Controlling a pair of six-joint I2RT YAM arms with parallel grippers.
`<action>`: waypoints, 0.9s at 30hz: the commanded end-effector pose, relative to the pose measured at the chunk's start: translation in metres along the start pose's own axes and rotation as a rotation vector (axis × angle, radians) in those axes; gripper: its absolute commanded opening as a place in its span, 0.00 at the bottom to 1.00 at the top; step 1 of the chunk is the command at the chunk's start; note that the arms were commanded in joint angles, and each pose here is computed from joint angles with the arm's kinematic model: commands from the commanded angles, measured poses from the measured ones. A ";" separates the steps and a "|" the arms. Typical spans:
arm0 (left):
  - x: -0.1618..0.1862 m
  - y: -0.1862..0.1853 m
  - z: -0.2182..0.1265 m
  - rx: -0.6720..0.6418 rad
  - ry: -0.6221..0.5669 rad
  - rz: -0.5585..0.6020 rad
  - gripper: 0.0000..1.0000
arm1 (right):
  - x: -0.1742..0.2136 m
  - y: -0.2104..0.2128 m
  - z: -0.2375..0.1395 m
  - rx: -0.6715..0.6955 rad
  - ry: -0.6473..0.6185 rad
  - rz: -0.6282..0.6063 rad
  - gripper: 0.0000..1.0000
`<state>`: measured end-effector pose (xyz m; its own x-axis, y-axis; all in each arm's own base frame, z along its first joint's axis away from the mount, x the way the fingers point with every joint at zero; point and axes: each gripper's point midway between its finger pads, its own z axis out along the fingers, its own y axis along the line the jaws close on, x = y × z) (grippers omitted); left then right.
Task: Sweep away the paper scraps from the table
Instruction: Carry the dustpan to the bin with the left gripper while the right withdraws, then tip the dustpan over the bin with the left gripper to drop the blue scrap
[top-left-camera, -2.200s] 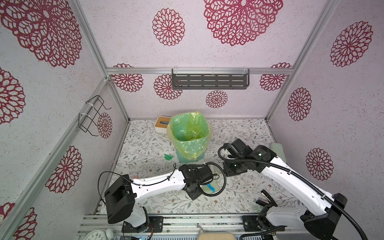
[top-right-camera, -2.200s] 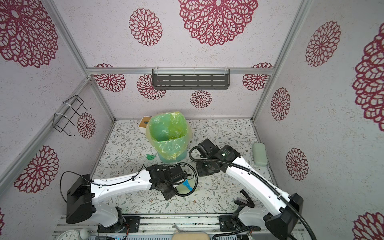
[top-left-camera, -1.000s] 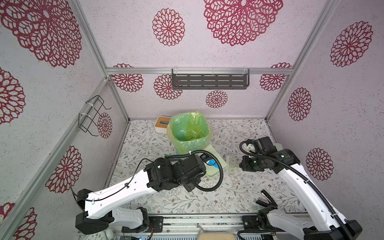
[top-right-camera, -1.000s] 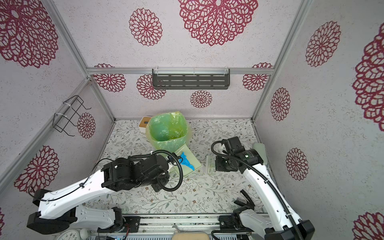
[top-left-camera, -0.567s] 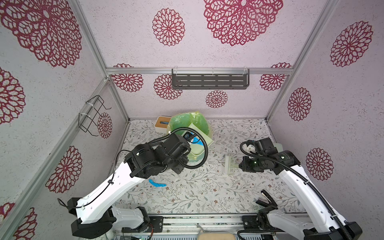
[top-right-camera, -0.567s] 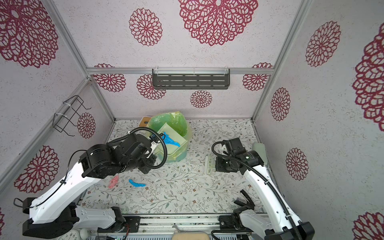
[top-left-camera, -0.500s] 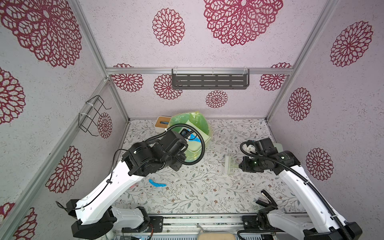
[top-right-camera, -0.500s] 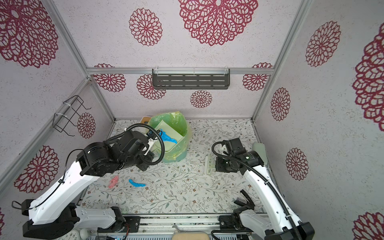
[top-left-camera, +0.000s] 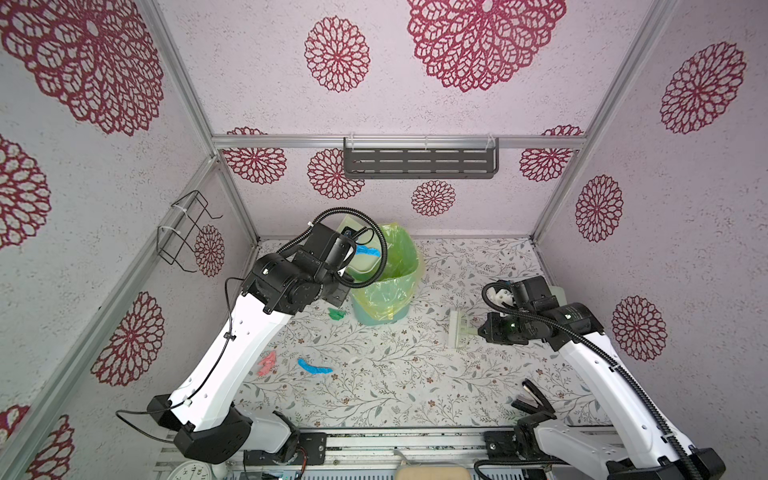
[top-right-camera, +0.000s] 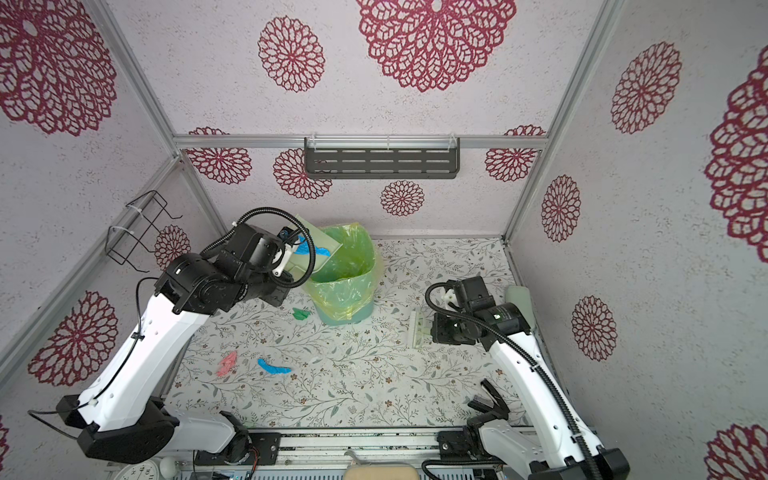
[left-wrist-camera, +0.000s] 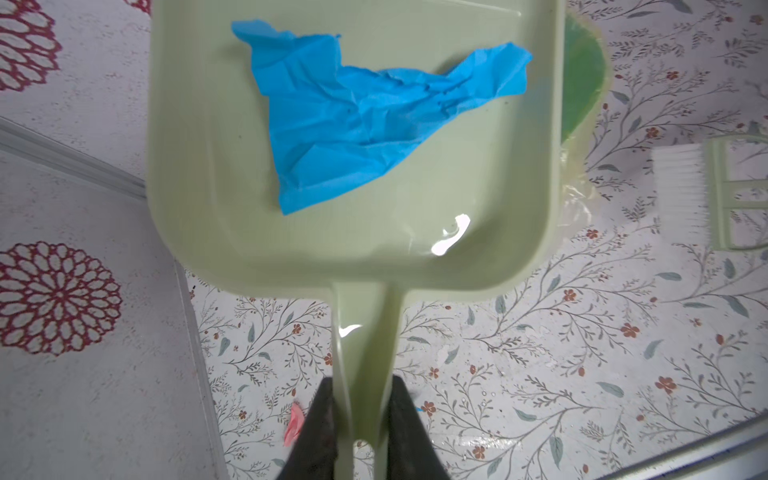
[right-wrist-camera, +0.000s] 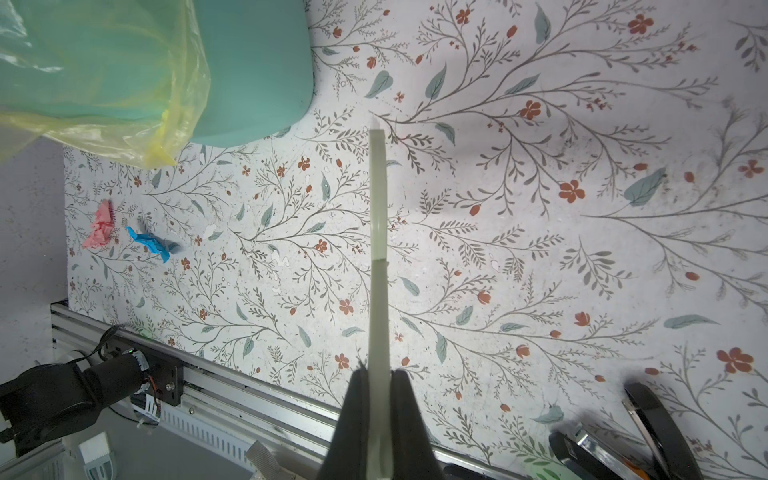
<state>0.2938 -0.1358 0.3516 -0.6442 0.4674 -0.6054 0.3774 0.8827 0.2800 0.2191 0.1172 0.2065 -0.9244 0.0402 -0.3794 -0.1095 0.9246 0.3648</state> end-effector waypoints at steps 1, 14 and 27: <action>-0.013 0.017 0.004 -0.073 -0.009 0.042 0.09 | -0.001 0.003 -0.005 -0.027 -0.023 -0.025 0.00; -0.020 0.039 0.049 -0.290 0.146 0.242 0.09 | 0.001 0.003 -0.005 -0.036 -0.028 -0.030 0.00; -0.018 0.008 0.067 -0.390 0.202 0.478 0.09 | -0.003 0.006 -0.005 -0.043 -0.023 -0.056 0.00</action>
<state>0.3496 -0.1367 0.3161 -0.6117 0.7484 -0.2565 0.4155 0.5798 0.7008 0.2178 0.1179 0.2048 -0.9185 0.0100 -0.3952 -0.1479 0.9184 0.3671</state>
